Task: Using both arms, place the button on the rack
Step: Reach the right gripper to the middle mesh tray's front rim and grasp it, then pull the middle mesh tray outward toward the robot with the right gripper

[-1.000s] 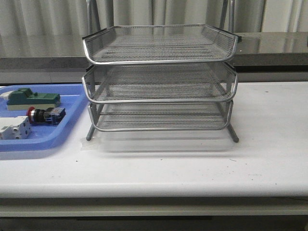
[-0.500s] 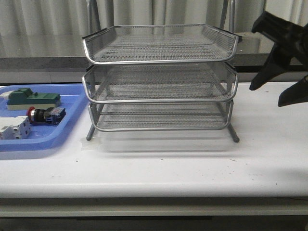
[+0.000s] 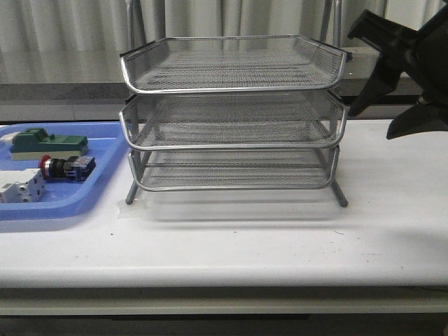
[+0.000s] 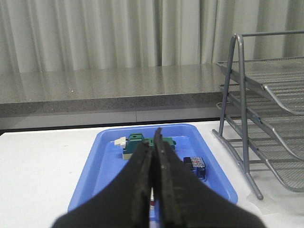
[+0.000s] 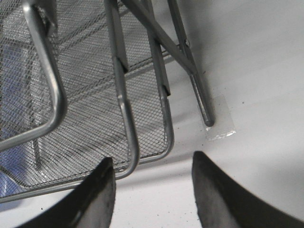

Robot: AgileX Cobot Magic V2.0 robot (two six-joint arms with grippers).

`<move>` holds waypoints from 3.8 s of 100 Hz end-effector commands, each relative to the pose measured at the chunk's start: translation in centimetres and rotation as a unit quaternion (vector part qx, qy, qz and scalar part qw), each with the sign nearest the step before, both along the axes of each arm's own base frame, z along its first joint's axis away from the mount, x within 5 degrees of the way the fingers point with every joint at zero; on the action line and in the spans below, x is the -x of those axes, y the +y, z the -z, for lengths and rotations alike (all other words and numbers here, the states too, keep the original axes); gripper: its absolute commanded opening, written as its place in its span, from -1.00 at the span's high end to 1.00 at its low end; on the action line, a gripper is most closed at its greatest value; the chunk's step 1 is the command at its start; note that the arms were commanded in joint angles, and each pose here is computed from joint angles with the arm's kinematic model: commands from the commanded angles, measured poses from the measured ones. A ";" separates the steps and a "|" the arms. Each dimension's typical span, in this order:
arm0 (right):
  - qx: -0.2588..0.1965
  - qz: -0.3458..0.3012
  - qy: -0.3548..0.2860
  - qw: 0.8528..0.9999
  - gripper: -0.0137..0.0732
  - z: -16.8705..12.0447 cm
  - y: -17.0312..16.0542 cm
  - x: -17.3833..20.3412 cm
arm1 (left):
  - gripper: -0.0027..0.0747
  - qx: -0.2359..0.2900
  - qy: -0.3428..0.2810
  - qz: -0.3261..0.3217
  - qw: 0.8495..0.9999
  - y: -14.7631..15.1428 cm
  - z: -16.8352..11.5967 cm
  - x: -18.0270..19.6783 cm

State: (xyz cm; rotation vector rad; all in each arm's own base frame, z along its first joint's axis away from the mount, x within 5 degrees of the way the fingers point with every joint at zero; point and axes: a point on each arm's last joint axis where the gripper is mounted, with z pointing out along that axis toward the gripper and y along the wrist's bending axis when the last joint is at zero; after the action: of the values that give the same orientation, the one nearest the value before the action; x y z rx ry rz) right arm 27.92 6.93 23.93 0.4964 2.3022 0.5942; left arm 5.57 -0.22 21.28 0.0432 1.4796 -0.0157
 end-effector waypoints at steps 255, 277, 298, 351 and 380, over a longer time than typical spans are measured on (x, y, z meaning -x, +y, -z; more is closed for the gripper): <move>-0.063 -0.065 0.040 0.995 0.61 5.6 1.9 -2.0 | 0.98 0.006 -0.029 0.002 1.000 0.0 0.7 0.1; -0.045 -0.063 0.083 0.994 0.61 7.7 1.1 1.5 | 0.98 0.006 -0.029 0.002 1.000 0.0 0.7 0.1; -0.030 -0.059 0.110 0.992 0.61 8.9 0.2 5.5 | 0.98 0.006 -0.029 0.002 1.000 0.0 0.7 0.1; -0.029 -0.065 0.057 0.996 -0.22 6.8 -0.5 8.5 | 0.98 0.006 -0.029 0.002 1.000 0.0 0.7 0.1; -0.004 -0.078 -0.006 0.997 -0.47 4.5 -0.9 9.1 | 0.98 0.006 -0.029 0.002 1.000 0.0 0.7 0.1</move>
State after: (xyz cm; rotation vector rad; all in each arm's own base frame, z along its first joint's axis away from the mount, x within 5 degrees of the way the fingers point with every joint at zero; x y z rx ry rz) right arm 18.81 6.29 18.19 0.3930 2.3962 0.7109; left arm 5.57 -0.22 21.28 0.0432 1.4796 -0.0157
